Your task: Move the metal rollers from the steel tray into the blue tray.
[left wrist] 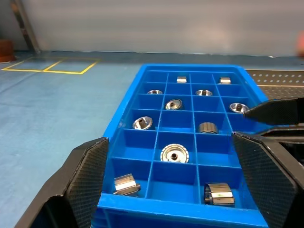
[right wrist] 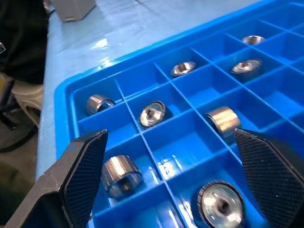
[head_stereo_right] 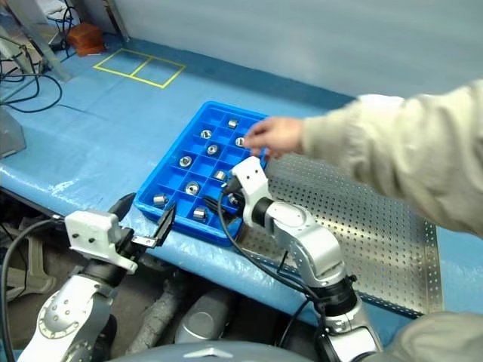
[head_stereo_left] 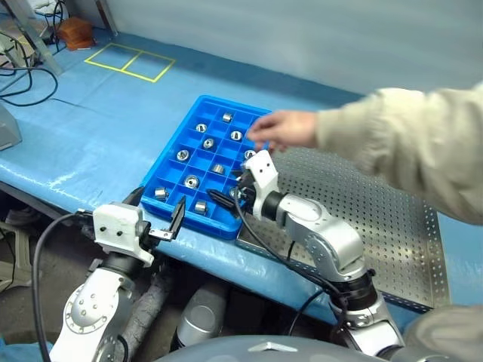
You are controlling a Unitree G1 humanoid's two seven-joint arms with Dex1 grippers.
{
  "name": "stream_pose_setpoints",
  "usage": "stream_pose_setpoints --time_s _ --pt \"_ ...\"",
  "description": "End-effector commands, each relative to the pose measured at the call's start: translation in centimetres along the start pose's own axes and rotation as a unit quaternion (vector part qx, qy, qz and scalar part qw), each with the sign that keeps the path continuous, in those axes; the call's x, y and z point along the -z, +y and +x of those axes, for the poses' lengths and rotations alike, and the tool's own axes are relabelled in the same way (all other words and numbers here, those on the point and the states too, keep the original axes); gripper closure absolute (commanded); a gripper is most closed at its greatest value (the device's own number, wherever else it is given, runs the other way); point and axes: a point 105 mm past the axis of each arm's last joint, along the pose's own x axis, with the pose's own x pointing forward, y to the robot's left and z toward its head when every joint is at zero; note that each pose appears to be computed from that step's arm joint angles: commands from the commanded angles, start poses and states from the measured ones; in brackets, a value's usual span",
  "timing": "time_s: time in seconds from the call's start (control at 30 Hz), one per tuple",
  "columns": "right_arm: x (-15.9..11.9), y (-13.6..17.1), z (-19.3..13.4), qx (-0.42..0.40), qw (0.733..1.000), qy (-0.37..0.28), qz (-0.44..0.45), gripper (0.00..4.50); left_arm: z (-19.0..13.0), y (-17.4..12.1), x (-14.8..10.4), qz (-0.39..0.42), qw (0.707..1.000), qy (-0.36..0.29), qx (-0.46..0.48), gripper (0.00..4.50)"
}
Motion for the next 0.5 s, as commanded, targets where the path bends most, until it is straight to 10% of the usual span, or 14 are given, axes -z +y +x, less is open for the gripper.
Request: stream_pose_setpoints --time_s 0.03,0.5 --pt "-0.9 -0.6 -1.4 0.021 1.000 -0.019 -0.004 0.02 0.5 -0.8 0.0 -0.001 1.000 0.000 0.030 0.00" --pt "0.4 -1.8 -3.1 0.077 0.997 -0.008 0.013 0.02 1.6 -2.2 0.5 -0.009 0.997 0.002 0.083 0.00"
